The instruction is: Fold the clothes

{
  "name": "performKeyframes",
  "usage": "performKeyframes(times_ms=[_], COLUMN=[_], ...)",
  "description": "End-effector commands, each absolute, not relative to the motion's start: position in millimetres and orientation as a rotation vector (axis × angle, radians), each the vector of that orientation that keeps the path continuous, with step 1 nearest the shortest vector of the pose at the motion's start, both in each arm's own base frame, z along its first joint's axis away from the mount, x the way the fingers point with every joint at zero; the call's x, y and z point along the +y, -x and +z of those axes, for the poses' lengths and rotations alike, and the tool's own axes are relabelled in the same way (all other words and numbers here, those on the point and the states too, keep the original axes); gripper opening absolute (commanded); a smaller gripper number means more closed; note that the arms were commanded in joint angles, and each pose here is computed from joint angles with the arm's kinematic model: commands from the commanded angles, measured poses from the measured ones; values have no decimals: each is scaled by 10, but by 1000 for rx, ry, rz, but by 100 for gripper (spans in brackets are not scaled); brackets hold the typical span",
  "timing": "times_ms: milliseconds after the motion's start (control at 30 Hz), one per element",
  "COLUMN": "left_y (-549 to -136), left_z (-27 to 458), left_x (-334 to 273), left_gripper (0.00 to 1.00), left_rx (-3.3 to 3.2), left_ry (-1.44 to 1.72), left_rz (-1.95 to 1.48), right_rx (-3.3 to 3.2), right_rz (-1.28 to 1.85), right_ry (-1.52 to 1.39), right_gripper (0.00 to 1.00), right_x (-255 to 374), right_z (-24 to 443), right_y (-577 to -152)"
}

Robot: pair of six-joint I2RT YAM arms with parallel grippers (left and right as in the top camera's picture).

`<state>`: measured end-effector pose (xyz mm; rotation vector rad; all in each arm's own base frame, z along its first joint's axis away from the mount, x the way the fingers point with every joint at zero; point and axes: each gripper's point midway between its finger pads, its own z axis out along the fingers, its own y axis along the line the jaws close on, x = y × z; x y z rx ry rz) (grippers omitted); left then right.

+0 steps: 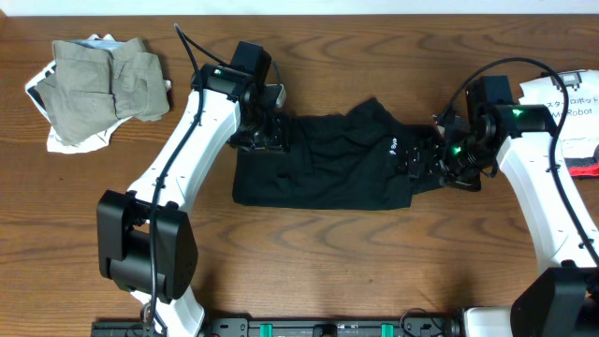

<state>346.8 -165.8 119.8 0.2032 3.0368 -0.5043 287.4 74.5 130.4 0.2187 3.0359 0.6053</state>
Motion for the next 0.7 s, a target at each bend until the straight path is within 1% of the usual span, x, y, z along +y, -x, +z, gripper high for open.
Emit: performKeyframes(times_ms=[0,100,333,467,667], left_y=[-3469,-3483,-3498,-3514,-3454], left_z=[1140,1085,946,768,576], left_x=[-1596,-1537,-1543,-1556,-1753], left_gripper=[55,55,55,55,55], left_rx=[3053,3061,3085,3123,3179], left_ry=[-181,-170,-162,-157,-157], left_rz=[-472,-414,-407,-404,-575], right_rx=[3046,3046,3046,3046,3046], right_rz=[617,617,617,617,617], right_ry=[-228,-228,-228,-228,-228], right_gripper=[99,99,99,99,99], right_x=[775,775,775,775,775], right_z=[1285,1285,1285,1285,1285], right_y=[-2862,-2862,-2862,-2862,-2862])
